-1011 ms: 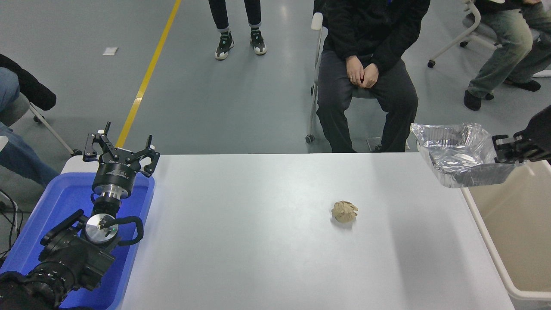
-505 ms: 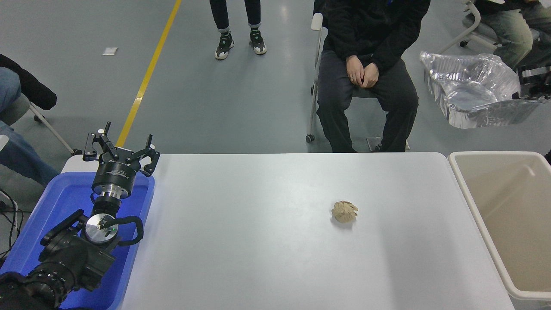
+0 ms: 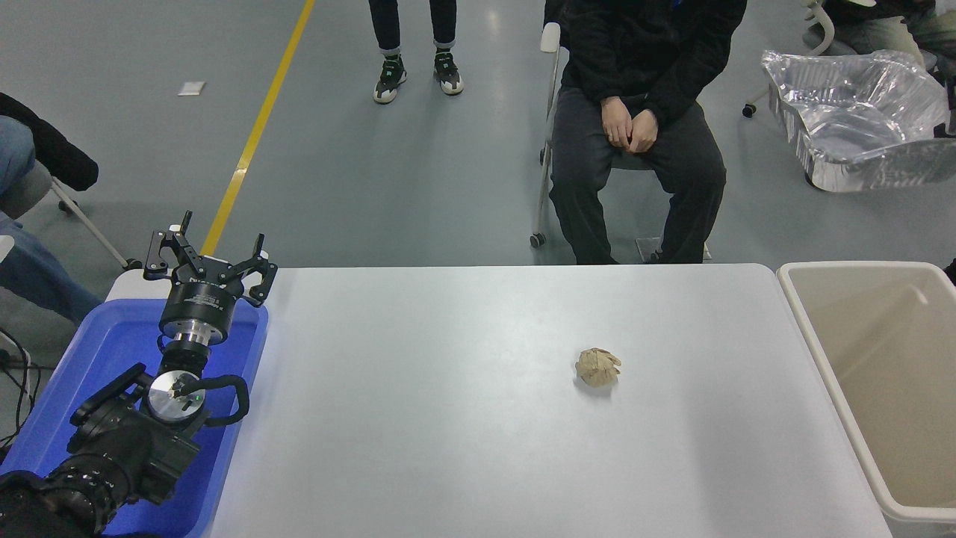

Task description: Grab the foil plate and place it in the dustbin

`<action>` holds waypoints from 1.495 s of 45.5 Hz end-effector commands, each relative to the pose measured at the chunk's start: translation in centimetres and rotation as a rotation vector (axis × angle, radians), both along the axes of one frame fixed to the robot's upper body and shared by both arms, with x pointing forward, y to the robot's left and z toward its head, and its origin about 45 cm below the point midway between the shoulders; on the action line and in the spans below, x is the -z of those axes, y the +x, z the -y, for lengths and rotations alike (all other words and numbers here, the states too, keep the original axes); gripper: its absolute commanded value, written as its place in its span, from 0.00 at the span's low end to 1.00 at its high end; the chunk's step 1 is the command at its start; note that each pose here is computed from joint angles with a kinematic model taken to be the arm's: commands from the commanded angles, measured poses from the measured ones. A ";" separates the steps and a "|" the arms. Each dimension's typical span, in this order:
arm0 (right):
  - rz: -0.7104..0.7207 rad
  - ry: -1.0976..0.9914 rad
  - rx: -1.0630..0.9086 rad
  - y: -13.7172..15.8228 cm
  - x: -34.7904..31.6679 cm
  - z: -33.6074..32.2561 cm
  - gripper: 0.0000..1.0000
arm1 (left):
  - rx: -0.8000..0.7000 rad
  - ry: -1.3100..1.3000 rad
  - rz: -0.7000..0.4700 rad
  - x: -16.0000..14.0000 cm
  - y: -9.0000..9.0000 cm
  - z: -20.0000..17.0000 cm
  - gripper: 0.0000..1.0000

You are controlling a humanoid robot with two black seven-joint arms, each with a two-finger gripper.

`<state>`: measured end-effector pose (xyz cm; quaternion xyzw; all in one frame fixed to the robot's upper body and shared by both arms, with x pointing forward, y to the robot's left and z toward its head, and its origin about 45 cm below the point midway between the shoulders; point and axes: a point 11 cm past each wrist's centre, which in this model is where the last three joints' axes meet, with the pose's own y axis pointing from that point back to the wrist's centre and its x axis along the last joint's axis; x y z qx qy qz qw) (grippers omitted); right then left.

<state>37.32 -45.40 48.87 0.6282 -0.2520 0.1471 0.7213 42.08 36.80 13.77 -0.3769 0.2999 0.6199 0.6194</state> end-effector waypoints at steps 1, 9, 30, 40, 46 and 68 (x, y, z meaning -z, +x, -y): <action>0.044 0.016 0.166 -3.0 0.8 7.5 0.00 | -0.001 0.000 0.001 0.0 0.0 0.0 0.99; 0.047 -0.040 0.257 -5.4 1.3 12.2 0.00 | 0.000 0.000 0.000 0.0 0.0 0.0 0.99; -0.034 -0.088 0.532 -11.3 7.3 21.6 0.00 | -0.001 0.000 0.000 0.0 0.0 0.0 0.99; -0.050 -0.057 0.570 -11.6 11.8 22.8 0.00 | -0.001 0.000 0.001 0.0 0.0 0.0 0.99; -0.011 -0.092 0.553 -11.6 15.0 23.3 0.00 | 0.000 0.000 0.000 0.0 0.0 0.0 0.99; 0.110 -0.131 0.593 -10.2 25.1 23.1 0.00 | 0.000 0.000 0.000 0.0 0.0 0.0 0.99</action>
